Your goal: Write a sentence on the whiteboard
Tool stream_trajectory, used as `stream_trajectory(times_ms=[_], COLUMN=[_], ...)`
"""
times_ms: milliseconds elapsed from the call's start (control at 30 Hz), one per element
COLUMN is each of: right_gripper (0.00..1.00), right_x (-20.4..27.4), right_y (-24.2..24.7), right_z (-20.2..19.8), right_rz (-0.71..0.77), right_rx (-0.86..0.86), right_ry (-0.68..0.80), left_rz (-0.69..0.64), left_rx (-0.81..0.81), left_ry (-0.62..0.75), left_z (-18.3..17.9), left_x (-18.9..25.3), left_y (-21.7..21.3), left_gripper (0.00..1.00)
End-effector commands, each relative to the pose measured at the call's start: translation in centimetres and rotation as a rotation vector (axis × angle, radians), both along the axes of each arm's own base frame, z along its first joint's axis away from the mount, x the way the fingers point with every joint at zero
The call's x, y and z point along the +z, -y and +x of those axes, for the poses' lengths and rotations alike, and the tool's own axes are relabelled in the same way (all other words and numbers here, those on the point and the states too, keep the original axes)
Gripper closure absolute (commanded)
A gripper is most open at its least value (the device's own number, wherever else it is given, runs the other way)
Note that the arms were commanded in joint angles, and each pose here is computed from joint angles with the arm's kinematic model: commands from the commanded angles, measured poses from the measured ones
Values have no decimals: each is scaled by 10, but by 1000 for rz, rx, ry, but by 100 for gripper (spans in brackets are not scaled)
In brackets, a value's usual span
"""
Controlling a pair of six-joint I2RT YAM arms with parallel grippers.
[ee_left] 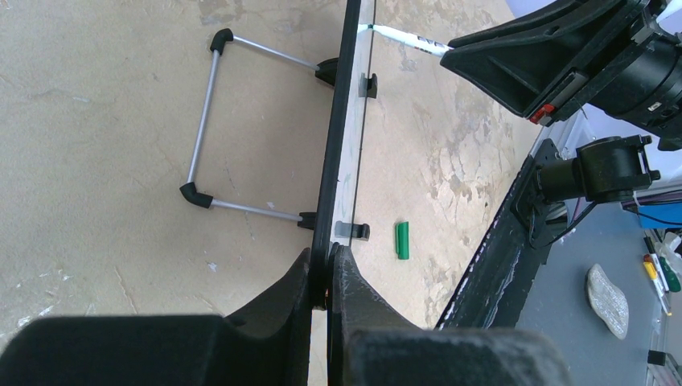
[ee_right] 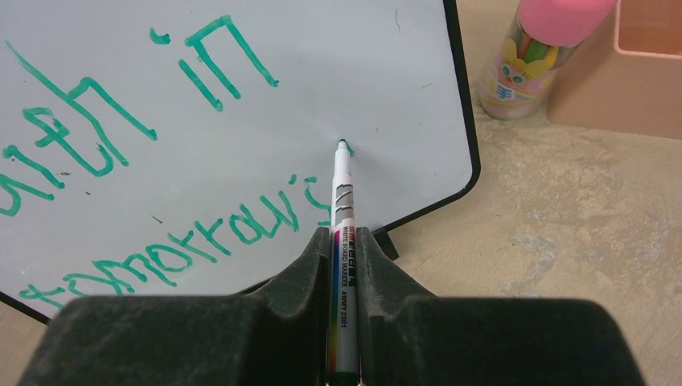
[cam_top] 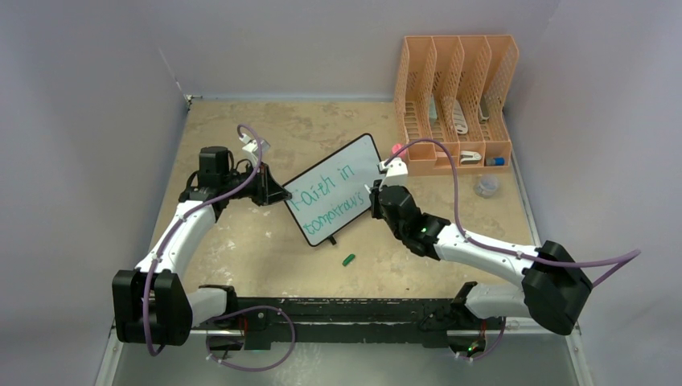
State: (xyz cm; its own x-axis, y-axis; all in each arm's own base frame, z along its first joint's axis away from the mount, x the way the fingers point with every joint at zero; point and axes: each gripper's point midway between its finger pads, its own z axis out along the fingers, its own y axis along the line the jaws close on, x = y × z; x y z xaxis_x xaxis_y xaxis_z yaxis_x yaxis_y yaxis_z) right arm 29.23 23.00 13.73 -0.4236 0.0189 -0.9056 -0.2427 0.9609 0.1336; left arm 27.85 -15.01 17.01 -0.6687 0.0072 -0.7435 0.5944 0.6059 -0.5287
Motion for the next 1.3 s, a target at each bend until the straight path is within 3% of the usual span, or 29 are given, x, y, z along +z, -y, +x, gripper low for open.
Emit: stream_trajectory(times_ms=[0, 767, 1267], right_gripper=[100, 100, 100], right_x=[34, 1, 12], right_y=[-11, 3, -3], right_z=[9, -2, 9], right_rz=[67, 16, 24], right_rx=[17, -24, -34], right_ry=[68, -35, 7], left_rz=[131, 132, 131], left_rx=[92, 94, 94], left_ry=[45, 46, 47], left_z=[18, 18, 17], left_x=[-16, -16, -16], left_y=[-23, -24, -23], left_gripper=[100, 100, 100])
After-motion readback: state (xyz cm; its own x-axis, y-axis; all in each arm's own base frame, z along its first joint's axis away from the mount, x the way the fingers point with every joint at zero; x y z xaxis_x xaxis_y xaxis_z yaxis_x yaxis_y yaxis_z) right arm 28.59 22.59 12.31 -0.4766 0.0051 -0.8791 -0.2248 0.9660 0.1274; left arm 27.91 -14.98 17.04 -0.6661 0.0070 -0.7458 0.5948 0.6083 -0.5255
